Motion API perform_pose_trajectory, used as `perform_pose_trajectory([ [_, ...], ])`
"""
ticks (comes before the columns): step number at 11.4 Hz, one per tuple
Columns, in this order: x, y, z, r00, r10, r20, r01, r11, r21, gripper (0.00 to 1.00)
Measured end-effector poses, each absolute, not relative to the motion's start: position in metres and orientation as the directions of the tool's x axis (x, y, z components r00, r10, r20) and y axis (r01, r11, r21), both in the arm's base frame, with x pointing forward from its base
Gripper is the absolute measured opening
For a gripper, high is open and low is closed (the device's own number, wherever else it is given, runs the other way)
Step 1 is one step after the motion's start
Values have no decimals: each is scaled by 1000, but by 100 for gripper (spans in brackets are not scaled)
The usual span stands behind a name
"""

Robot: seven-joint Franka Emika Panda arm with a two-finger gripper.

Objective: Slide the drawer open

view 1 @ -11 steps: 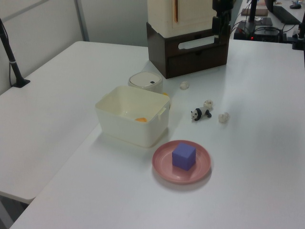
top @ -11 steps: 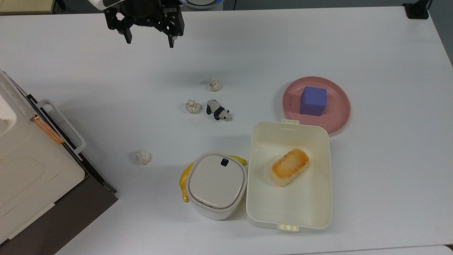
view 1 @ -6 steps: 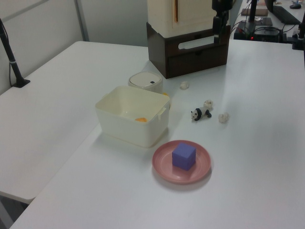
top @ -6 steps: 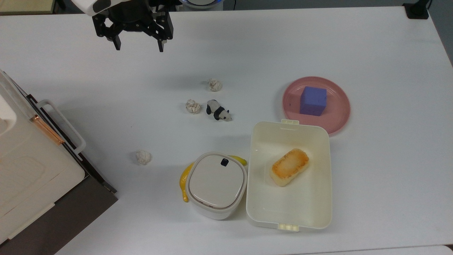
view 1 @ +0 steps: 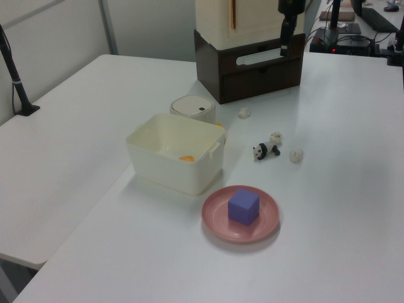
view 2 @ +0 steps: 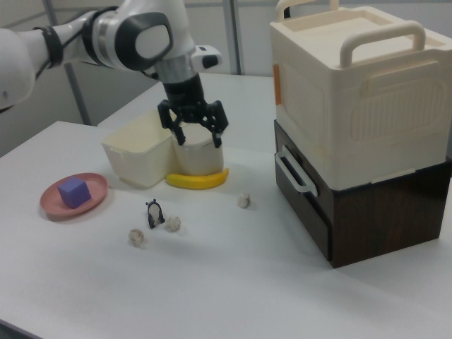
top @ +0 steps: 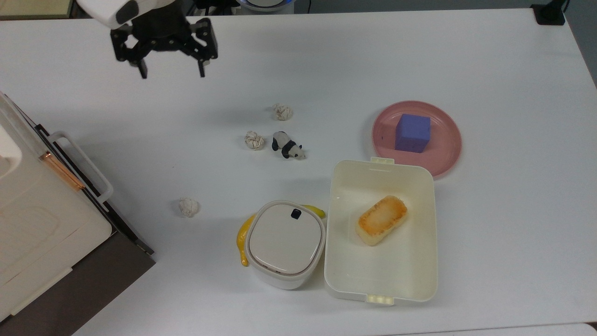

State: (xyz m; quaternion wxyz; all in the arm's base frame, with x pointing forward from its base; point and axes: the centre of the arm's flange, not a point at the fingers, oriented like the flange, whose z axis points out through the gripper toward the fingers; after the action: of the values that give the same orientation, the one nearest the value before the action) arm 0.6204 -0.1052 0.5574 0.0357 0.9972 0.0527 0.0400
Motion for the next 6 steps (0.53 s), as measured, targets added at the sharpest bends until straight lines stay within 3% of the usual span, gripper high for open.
perform_pose_trajectory([
  [6,685,-168,459,954,213,213,143,-943,300,97],
])
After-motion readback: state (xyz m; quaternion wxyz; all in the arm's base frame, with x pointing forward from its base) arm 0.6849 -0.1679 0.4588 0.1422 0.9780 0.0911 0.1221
